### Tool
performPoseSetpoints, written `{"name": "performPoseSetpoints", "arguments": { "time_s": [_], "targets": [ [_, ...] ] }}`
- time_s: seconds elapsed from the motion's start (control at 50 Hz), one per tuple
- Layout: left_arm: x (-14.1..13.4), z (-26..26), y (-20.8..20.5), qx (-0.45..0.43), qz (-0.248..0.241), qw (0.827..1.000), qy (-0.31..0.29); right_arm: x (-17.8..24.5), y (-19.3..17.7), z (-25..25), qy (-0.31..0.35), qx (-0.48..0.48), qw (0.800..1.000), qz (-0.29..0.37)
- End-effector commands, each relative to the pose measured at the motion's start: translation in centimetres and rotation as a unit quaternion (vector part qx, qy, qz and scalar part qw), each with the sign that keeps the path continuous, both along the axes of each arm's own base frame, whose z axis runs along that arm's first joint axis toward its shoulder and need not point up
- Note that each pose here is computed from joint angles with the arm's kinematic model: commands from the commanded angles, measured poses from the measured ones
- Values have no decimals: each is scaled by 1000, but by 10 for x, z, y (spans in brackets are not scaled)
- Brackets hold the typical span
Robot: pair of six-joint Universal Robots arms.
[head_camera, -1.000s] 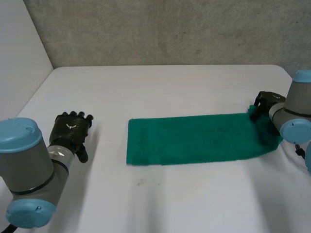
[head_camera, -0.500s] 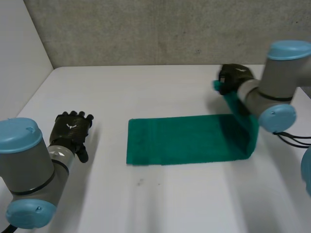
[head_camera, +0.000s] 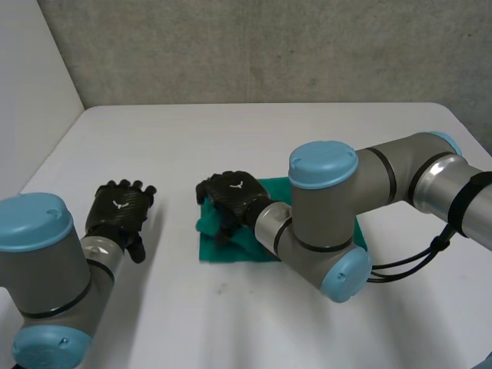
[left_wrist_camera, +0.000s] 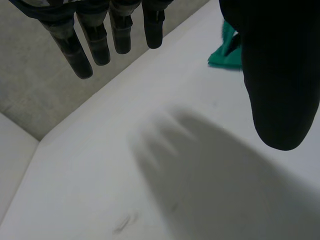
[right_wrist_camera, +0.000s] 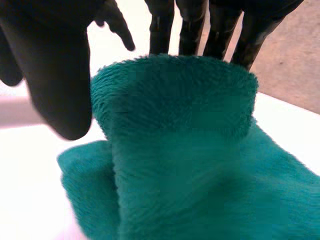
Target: Fold the towel.
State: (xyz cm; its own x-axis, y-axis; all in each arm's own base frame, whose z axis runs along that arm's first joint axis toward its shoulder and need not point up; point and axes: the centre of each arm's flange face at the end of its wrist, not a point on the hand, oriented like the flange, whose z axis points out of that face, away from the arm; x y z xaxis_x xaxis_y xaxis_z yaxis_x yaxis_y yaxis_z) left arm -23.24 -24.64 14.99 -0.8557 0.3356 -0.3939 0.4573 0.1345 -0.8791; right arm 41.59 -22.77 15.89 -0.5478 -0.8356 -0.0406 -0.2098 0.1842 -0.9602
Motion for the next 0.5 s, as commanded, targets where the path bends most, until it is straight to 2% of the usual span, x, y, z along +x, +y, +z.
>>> {"name": "performPoseSetpoints", "arguments": {
  "time_s": [0.02, 0.08, 0.12, 0.18, 0.2, 0.24, 0.26, 0.36, 0.5],
  "targets": [
    [-16, 10, 7, -19, -28, 999, 9, -15, -4, 38, -1, -38, 999, -31],
    [-23, 18, 7, -36, -38, 998, 18, -23, -1, 45, -1, -38, 999, -35],
    [-37, 33, 9, -66, -57, 996, 33, -55, -10, 53, 11, -36, 997, -70],
    [-51, 49, 13, -91, -74, 992, 49, -72, -15, 52, 20, -31, 995, -89],
    [-64, 60, 17, -104, -92, 988, 69, -82, -18, 47, 31, -26, 994, -99],
    [-68, 64, 20, -108, -98, 986, 78, -87, -19, 44, 37, -24, 994, -102],
    [-81, 75, 24, -116, -112, 981, 108, -99, -21, 35, 59, -24, 992, -112],
    [-98, 80, 20, -97, -125, 973, 166, -120, -26, 16, 103, -33, 986, -126],
    [-114, 42, 11, -17, -142, 979, 149, -148, -42, -4, 136, -71, 973, -173]
  ]
}}
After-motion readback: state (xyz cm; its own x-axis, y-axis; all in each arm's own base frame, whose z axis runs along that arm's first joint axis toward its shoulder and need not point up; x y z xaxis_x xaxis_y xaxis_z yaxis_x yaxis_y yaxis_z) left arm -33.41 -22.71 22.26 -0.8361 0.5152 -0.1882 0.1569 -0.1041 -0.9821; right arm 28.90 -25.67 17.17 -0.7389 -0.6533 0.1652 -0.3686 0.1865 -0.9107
